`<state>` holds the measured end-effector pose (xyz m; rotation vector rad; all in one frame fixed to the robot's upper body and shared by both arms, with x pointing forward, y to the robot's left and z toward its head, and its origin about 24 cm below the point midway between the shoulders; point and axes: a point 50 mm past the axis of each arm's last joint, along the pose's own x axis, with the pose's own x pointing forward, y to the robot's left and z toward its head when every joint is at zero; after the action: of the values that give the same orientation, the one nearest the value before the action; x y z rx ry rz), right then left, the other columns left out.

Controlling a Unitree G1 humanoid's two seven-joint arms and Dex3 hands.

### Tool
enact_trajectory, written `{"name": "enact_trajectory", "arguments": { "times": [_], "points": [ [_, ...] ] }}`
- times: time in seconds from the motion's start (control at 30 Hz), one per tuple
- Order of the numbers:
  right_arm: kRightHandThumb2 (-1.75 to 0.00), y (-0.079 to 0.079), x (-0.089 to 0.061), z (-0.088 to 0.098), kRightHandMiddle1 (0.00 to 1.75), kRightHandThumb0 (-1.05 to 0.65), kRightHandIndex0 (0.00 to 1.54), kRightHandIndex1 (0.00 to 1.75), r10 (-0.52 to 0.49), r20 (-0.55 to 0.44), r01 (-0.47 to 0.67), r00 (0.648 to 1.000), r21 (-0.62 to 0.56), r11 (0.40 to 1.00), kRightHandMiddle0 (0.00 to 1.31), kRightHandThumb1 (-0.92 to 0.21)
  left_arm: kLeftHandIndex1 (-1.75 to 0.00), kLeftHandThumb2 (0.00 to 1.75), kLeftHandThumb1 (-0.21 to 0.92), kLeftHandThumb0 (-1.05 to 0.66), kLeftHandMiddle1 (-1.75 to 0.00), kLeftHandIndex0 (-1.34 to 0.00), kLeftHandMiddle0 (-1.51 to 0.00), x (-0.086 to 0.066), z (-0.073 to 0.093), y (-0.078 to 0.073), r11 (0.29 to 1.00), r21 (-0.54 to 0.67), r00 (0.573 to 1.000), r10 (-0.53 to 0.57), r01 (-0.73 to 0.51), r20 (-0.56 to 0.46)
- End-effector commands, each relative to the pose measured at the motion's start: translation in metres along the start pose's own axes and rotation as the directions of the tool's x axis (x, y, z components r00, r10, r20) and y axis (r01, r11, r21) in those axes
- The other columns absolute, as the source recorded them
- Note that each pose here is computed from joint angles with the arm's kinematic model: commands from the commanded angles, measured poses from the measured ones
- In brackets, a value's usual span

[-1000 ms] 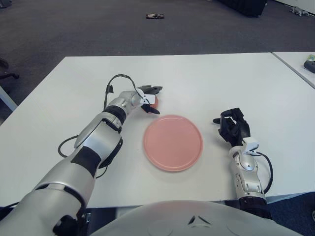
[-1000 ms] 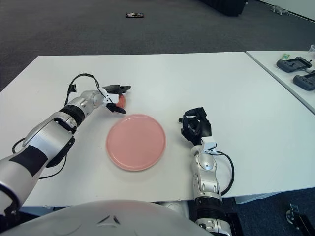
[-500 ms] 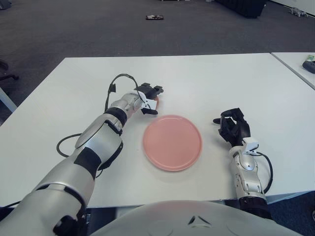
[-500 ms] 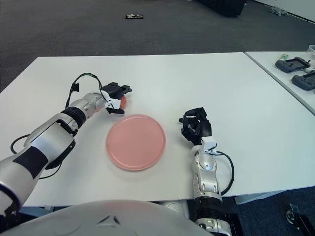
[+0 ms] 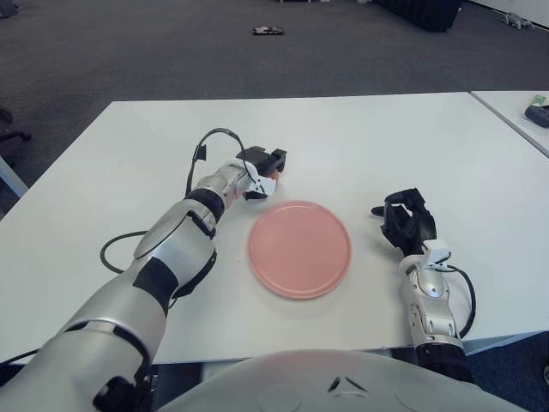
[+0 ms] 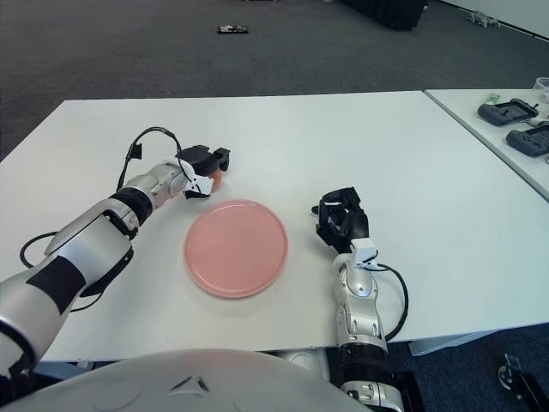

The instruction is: Put the apple into the plate.

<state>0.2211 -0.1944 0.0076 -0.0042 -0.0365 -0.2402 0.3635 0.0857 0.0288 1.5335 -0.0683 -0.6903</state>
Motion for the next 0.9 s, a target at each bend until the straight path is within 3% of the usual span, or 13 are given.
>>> {"name": "enact_trajectory", "arguments": {
  "times": [0.0,0.4,0.87],
  "points": [
    [-0.64,0.0003,0.0024,0.0057,1.75,-0.35,0.50,1.22,-0.003,0.039,0.004,0.999,-0.001,1.000,0.24,-0.84,-1.75,1.39,0.25,0.05,-1.69,-0.38,-0.70,-0.0109,-0.0120,-0.0399,0.994,-0.034,0.992,-0.106,0.104,-0.072],
    [-0.60,0.0011,0.0020,0.0093,1.75,-0.35,0.52,1.18,0.005,0.035,-0.004,0.999,-0.030,1.000,0.22,-0.87,-1.75,1.55,0.08,0.00,-1.62,-0.56,-0.83,-0.0110,-0.0098,-0.0406,0.989,-0.136,0.996,-0.060,0.050,-0.072],
    [-0.59,0.0010,0.0018,0.0110,1.75,-0.35,0.53,1.17,0.007,0.044,-0.006,0.999,-0.027,1.000,0.21,-0.88,-1.75,1.60,0.02,0.00,-1.59,-0.60,-0.89,-0.0110,-0.0084,-0.0398,0.976,-0.218,0.996,-0.002,-0.017,-0.085]
  ]
}}
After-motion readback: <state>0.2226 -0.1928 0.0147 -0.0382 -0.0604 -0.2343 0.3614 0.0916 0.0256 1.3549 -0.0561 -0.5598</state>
